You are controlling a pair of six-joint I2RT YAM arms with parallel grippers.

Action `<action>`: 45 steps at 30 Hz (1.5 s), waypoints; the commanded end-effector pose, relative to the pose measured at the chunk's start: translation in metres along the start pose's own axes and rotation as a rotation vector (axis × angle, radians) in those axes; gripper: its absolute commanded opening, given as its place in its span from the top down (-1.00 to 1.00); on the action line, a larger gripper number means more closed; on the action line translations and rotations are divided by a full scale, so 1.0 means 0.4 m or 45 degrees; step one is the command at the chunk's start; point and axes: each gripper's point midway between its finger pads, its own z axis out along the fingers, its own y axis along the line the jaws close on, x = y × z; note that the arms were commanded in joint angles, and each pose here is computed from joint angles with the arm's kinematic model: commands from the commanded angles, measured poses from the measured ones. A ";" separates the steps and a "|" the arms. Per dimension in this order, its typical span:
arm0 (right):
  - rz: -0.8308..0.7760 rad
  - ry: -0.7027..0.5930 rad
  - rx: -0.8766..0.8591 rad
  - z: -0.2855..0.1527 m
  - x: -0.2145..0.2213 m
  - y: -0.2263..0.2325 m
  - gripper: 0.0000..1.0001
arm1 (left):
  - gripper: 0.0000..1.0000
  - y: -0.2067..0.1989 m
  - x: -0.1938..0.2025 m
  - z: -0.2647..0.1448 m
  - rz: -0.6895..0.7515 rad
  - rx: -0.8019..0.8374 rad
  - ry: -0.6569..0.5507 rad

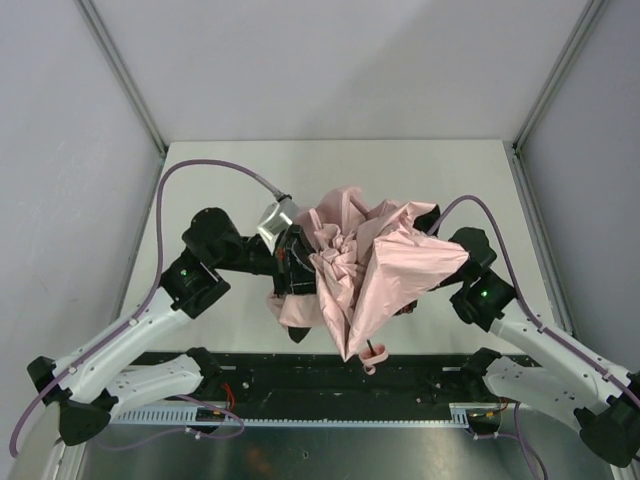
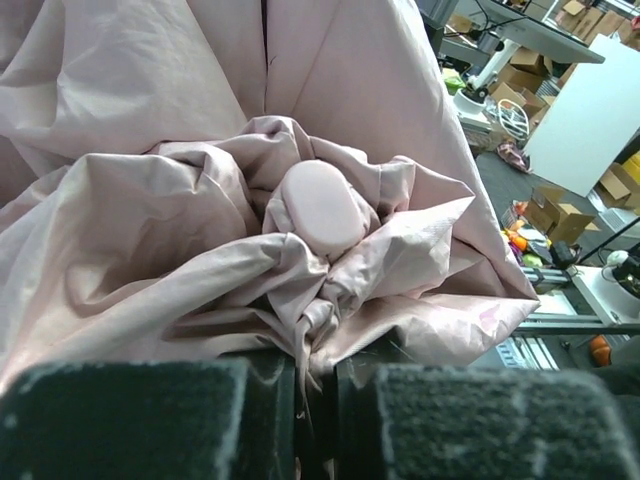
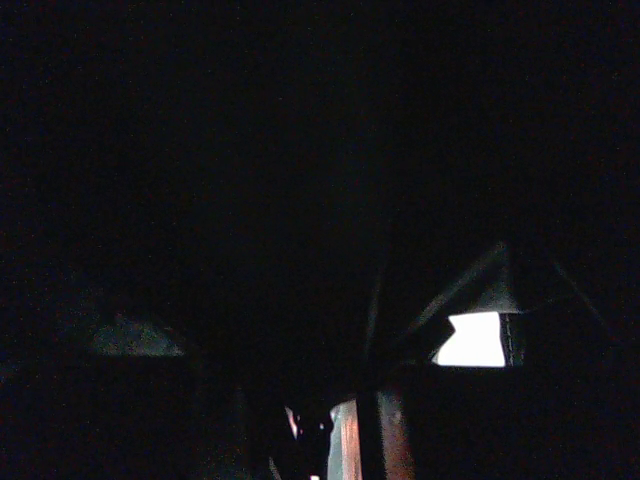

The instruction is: Put away the umbrella

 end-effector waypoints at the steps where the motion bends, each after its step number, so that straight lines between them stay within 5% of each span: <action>1: -0.044 0.006 -0.023 0.007 -0.015 0.015 1.00 | 0.28 -0.050 -0.033 0.006 0.049 0.116 -0.052; 3: -0.036 0.007 -0.043 0.005 -0.017 0.019 1.00 | -0.63 -0.063 -0.024 0.001 0.024 0.139 -0.037; 6: -0.023 0.021 -0.038 0.000 -0.012 0.012 1.00 | -0.94 -0.076 -0.026 -0.004 0.014 0.155 -0.034; 19: 0.015 0.107 -0.012 0.021 0.023 -0.010 1.00 | -0.88 0.012 -0.052 0.059 -0.178 0.080 0.005; 26: -0.040 0.082 0.078 0.014 0.003 -0.025 1.00 | -0.99 0.022 -0.070 0.018 -0.027 -0.101 -0.149; 34: -0.092 0.051 0.116 0.008 -0.020 -0.026 1.00 | -0.76 0.008 -0.087 -0.079 0.130 -0.313 -0.379; 37: -0.090 0.056 0.100 0.008 -0.017 -0.022 1.00 | -0.93 -0.019 -0.103 -0.105 0.201 -0.323 -0.427; 45: -0.079 0.067 0.038 0.018 -0.022 -0.007 1.00 | -0.99 -0.039 -0.123 -0.079 0.283 -0.238 -0.359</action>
